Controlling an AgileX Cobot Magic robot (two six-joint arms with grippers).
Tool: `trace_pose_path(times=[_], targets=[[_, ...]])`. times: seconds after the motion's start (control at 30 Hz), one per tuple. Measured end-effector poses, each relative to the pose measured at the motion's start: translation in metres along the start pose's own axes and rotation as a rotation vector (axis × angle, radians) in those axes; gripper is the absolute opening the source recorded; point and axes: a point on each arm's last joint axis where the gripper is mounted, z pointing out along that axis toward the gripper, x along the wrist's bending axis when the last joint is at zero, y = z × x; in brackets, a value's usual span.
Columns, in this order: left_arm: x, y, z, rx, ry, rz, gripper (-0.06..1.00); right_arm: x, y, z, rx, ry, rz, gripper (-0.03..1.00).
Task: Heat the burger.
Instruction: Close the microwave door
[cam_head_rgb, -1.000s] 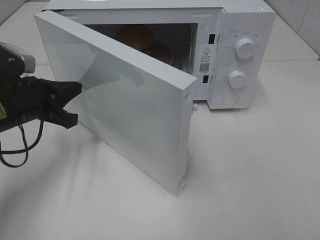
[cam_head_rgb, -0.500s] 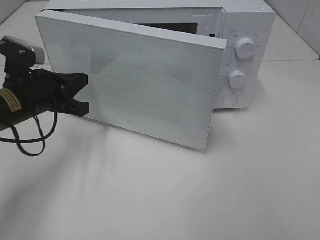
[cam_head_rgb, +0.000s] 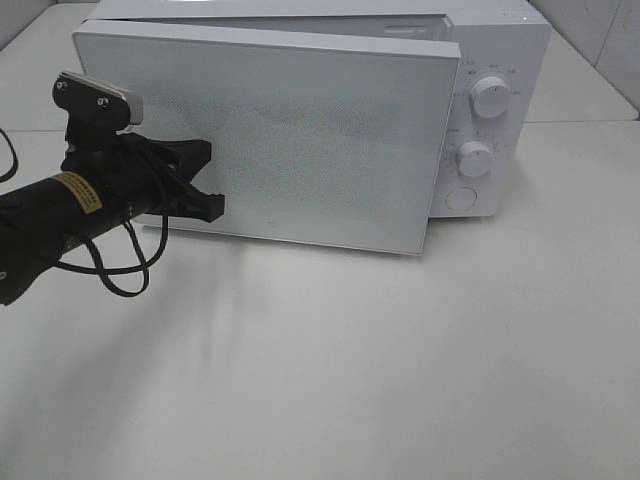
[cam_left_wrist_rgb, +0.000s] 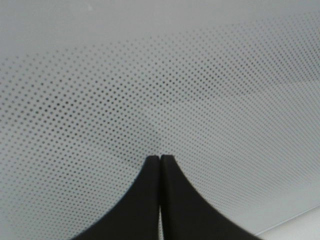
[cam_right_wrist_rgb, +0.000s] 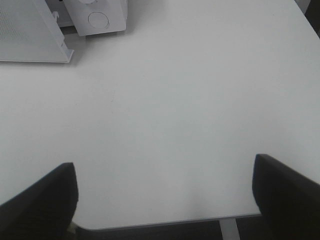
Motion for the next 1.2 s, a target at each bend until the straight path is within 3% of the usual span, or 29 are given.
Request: trace_pose_path(times=[0.3, 0.97, 1.2], targets=[[0.001, 0.004, 0.015, -0.027, 0.055, -0.034, 0.0, 0.0, 0.0, 0.0, 0.0, 0.0, 0.0, 0.9], [-0.011, 0.013, 0.029, -0.008, -0.01, 0.031, 0.0, 0.0, 0.0, 0.0, 0.0, 0.0, 0.0, 0.9], [-0.027, 0.01, 0.047, -0.02, -0.043, 0.064, 0.0, 0.0, 0.0, 0.0, 0.0, 0.0, 0.0, 0.9]])
